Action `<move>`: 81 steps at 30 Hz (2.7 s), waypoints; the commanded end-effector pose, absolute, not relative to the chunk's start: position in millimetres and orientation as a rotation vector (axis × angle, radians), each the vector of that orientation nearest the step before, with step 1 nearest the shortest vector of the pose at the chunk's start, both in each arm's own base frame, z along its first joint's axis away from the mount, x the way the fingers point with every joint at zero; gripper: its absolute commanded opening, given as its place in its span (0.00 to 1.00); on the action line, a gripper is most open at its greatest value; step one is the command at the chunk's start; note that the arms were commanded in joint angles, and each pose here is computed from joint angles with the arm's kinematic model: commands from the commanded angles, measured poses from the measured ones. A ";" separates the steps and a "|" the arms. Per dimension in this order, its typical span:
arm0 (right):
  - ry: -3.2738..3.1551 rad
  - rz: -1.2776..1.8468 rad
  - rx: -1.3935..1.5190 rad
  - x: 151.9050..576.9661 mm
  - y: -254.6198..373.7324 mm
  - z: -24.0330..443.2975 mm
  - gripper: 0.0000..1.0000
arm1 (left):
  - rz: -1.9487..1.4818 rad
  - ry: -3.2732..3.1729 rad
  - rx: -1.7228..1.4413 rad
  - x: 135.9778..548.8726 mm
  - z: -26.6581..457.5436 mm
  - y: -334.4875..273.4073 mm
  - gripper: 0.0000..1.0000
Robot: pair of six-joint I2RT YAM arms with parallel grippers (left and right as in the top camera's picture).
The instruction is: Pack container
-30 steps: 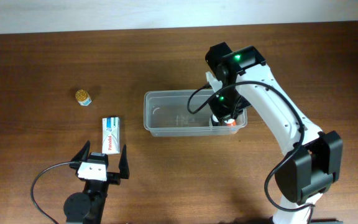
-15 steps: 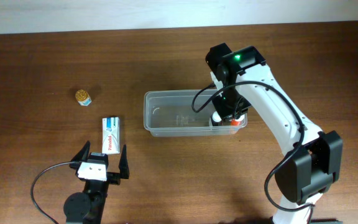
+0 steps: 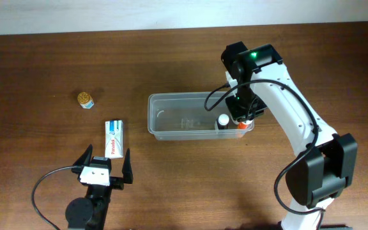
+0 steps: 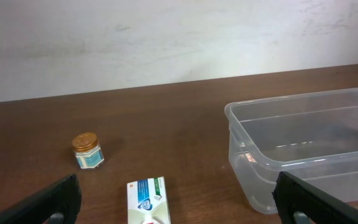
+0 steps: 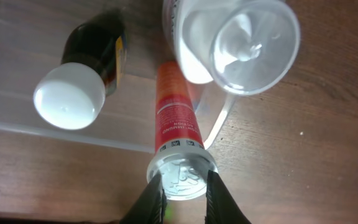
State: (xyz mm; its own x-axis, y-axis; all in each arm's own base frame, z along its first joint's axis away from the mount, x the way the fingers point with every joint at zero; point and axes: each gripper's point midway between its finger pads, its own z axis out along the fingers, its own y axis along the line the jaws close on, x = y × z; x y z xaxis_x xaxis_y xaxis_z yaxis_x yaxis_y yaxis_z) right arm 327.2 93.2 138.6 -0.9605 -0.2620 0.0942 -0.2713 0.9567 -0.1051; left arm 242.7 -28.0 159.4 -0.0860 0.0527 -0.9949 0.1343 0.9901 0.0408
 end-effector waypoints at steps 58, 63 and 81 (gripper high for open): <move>-3.091 0.080 -1.209 304.8 -168.2 258.8 0.98 | -0.062 1.656 0.161 242.6 157.6 -28.8 1.00; -3.091 0.080 -1.209 304.7 -168.2 258.7 0.98 | -0.062 1.656 0.161 242.6 157.6 -28.8 0.99; -3.091 0.081 -1.210 304.8 -168.3 258.8 0.98 | -0.062 1.656 0.161 242.6 157.6 -28.8 1.00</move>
